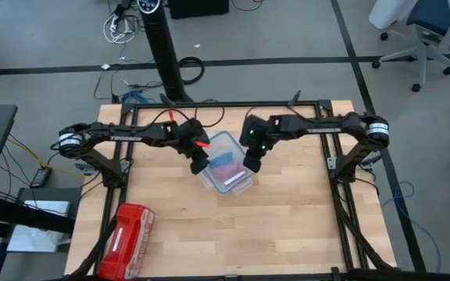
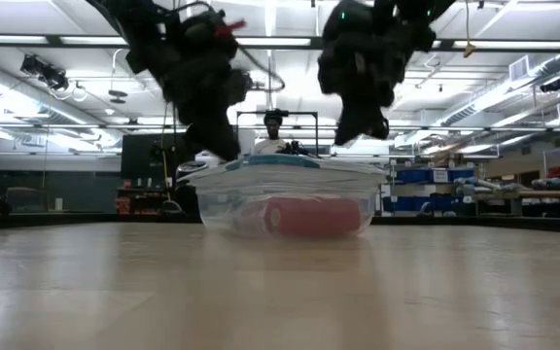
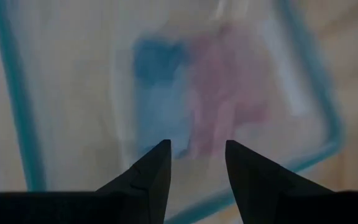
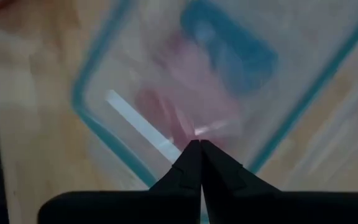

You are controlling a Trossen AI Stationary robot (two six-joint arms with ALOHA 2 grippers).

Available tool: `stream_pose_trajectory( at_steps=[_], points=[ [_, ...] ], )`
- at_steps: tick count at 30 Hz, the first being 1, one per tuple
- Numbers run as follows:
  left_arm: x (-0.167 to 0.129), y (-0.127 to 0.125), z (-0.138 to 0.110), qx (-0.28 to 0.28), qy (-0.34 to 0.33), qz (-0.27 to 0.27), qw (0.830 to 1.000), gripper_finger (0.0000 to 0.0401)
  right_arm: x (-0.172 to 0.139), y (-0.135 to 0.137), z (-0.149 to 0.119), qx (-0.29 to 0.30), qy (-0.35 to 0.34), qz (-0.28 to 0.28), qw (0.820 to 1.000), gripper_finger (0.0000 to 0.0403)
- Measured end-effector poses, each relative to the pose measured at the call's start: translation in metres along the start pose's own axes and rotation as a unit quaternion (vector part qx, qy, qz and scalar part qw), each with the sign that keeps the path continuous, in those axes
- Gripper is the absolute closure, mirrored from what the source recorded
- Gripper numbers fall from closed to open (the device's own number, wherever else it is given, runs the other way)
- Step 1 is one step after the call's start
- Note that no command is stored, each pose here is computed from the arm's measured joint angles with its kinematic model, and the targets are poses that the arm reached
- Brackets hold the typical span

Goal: Roll bandage
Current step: Close the lid of the tupperware

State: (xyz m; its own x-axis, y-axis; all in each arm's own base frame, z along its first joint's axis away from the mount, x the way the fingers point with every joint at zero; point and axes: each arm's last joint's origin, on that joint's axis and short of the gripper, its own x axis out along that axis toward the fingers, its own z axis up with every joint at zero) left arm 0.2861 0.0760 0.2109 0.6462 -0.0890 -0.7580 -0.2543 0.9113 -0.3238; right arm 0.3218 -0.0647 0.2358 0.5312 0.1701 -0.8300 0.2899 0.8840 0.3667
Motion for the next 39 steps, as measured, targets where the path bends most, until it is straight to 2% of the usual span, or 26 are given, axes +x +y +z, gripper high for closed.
stream_pose_trajectory(
  at_steps=[7, 11, 13, 18, 20, 22, 26, 28, 30, 32, 36, 39],
  points=[
    [-0.037, -0.018, 0.035, 0.033, -0.099, -0.035, 0.994, 0.0245, -0.012, 0.009, 0.01, -0.022, -0.014, 0.008, 1.0, 0.0395],
    [-0.081, -0.032, 0.054, 0.049, -0.224, -0.018, 0.973, 0.0245, -0.014, 0.009, 0.009, -0.011, -0.014, 0.005, 1.0, 0.0398],
    [-0.102, -0.036, 0.059, 0.049, -0.292, 0.003, 0.955, 0.0245, -0.019, 0.007, 0.01, -0.006, -0.021, 0.003, 1.0, 0.0399],
    [-0.133, -0.037, 0.041, 0.033, -0.391, 0.048, 0.918, 0.0245, -0.029, 0.004, 0.012, 0.012, -0.034, 0.012, 0.999, 0.04],
    [-0.132, -0.033, 0.024, 0.016, -0.414, 0.055, 0.909, 0.0245, -0.035, 0.004, 0.014, 0.022, -0.047, 0.02, 0.998, 0.0398],
    [-0.129, -0.028, 0.01, -0.012, -0.457, 0.05, 0.888, 0.0245, -0.039, 0.002, 0.014, 0.027, -0.05, 0.025, 0.998, 0.0397],
    [-0.11, -0.014, -0.026, -0.057, -0.493, 0.043, 0.867, 0.0245, -0.044, 0.003, 0.015, 0.034, -0.061, 0.037, 0.997, 0.0399],
    [-0.097, -0.006, -0.045, -0.065, -0.474, 0.045, 0.877, 0.0245, -0.045, 0.004, 0.015, 0.037, -0.063, 0.044, 0.996, 0.0401],
    [-0.09, -0.003, -0.053, -0.07, -0.471, 0.042, 0.878, 0.0245, -0.044, 0.004, 0.015, 0.04, -0.056, 0.056, 0.996, 0.0401],
    [-0.082, 0.001, -0.062, -0.074, -0.452, 0.045, 0.888, 0.0245, -0.045, 0.005, 0.015, 0.045, -0.055, 0.075, 0.995, 0.0399],
    [-0.085, -0.004, -0.058, -0.03, -0.444, 0.013, 0.896, 0.0245, -0.046, 0.007, 0.02, 0.113, -0.054, 0.129, 0.984, 0.0395],
    [-0.084, -0.007, -0.052, 0.001, -0.412, -0.007, 0.911, 0.0245, -0.049, 0.008, 0.025, 0.144, -0.053, 0.188, 0.97, 0.0396]
  ],
)
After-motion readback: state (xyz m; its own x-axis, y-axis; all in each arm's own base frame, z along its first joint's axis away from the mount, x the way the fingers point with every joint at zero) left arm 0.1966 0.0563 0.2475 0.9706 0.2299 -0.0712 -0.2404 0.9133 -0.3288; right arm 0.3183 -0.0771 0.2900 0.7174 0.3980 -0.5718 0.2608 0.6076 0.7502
